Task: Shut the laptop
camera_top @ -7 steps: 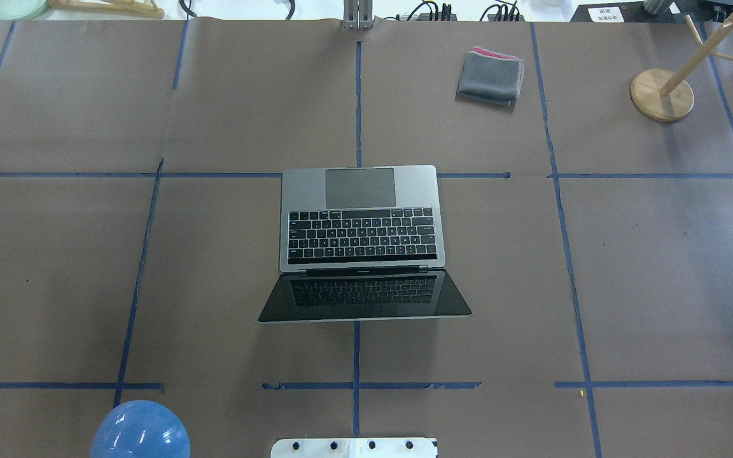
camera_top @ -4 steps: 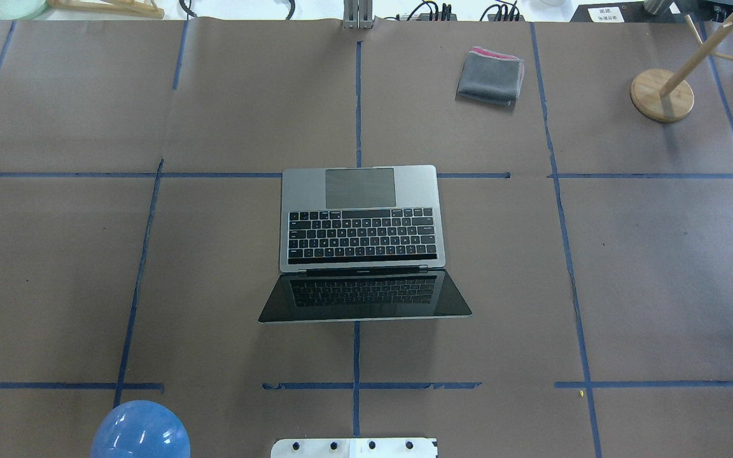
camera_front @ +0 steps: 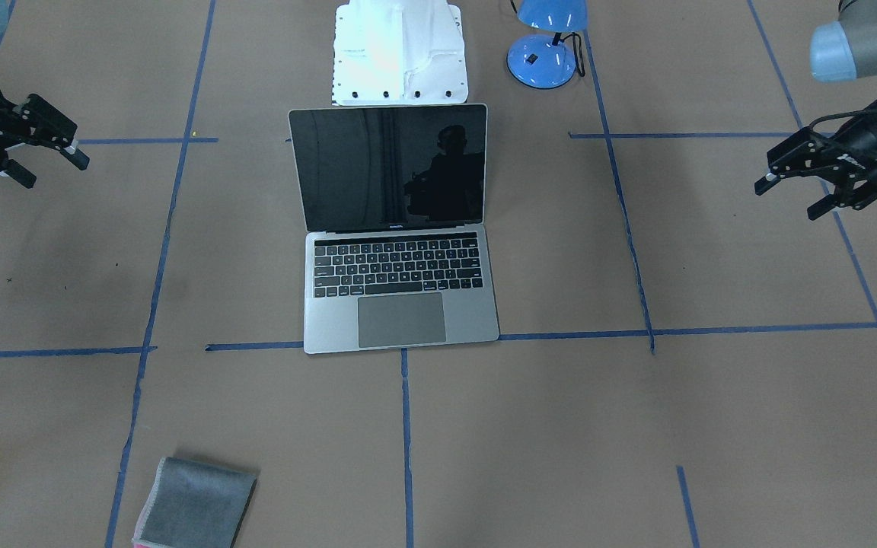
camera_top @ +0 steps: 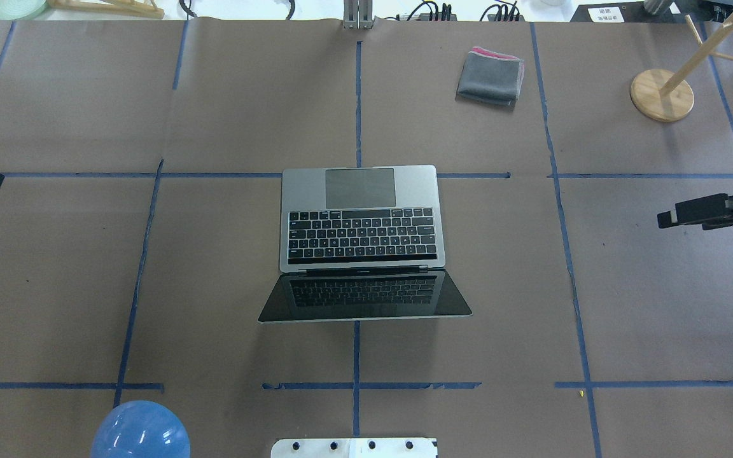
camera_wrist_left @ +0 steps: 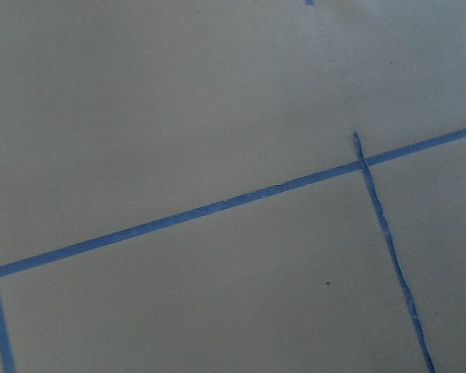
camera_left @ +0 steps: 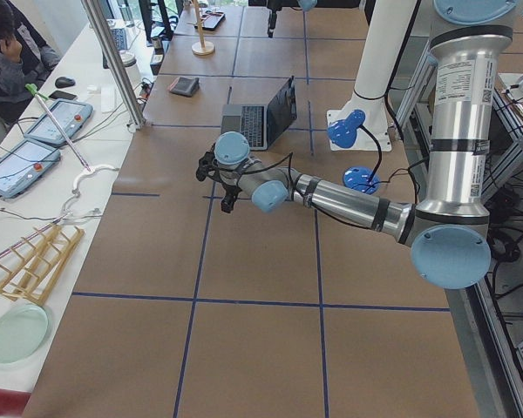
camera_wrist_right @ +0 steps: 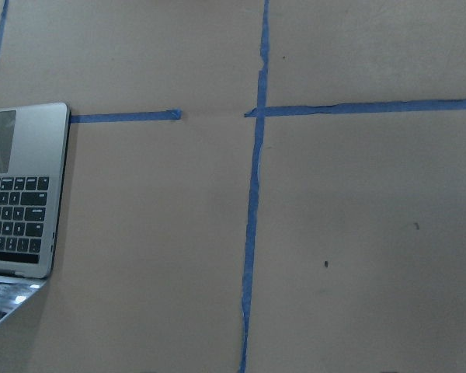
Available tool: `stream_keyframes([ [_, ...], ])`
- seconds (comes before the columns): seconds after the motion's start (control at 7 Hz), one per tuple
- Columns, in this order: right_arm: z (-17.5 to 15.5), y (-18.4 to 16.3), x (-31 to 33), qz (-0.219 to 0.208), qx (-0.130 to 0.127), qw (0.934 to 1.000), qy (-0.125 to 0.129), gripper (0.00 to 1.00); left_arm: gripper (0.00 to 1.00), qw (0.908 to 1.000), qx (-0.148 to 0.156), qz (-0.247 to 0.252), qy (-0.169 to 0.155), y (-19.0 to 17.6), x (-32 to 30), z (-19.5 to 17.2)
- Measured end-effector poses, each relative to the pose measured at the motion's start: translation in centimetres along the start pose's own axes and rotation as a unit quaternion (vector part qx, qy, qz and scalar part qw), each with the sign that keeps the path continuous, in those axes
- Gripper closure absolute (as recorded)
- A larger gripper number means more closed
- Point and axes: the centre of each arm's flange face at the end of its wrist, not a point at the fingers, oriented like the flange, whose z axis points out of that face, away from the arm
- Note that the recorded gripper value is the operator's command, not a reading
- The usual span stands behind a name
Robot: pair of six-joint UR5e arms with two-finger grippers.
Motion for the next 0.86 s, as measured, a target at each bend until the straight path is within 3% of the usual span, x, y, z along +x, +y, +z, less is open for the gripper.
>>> stream_keyframes([
  [0.29,2.5,3.0,-1.7,-0.025,-0.026,0.9992,-0.018,0.27,0.0,0.9987,-0.009,0.0,0.05,1.5,4.7,3.6],
  [0.57,5.6,6.1,-4.2,-0.059,-0.052,0.9966,-0.025,0.36,0.0,0.995,-0.039,0.007,0.092,3.4,9.5,7.4],
  [0.86,7.7,9.1,-7.7,-0.072,-0.07,0.9942,-0.038,0.54,0.05,0.99,-0.073,0.014,0.119,4.5,14.1,10.8],
])
